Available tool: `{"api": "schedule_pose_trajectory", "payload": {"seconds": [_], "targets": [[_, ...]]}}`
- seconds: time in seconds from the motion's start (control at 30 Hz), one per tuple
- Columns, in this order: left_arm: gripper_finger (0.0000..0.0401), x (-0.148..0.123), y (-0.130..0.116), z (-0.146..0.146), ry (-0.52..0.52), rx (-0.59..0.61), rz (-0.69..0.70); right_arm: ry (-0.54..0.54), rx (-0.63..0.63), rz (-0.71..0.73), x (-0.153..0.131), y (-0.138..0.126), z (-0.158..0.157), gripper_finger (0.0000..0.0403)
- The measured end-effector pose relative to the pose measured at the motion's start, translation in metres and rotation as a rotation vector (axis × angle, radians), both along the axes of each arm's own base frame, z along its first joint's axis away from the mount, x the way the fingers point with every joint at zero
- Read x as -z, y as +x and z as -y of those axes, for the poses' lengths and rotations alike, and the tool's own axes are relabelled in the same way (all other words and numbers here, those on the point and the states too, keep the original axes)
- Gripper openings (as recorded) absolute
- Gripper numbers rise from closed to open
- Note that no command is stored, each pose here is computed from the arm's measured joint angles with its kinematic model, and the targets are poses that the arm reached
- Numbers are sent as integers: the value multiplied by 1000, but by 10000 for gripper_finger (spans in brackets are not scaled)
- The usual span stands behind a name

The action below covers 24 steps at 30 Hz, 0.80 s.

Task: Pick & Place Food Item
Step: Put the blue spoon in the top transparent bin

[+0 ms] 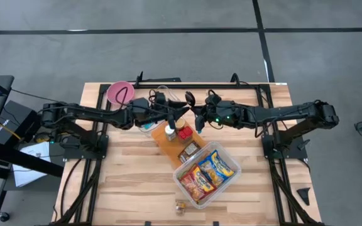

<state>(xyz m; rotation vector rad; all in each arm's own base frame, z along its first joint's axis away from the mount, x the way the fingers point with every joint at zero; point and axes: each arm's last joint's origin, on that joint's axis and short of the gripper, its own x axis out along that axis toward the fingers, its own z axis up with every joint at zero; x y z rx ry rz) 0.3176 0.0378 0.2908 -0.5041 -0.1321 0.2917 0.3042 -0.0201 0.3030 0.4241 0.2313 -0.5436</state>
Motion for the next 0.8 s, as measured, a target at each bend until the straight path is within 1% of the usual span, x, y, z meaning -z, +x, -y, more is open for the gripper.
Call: {"api": "schedule_pose_trajectory", "payload": {"seconds": [0.2,0.33,0.5,0.8], "targets": [[166,-4,10,-3,-6,-6,5,-23,18,-7,-1,-1,1,7],[161,-9,10,-6,-4,-5,31,-33,2,-18,0,-1,1,7],[154,-11,10,-12,-40,-23,45,-51,-1,-21,0,0,1,7],[153,-11,10,-14,-47,-35,45,-87,-3,-29,-1,0,1,7]]}}
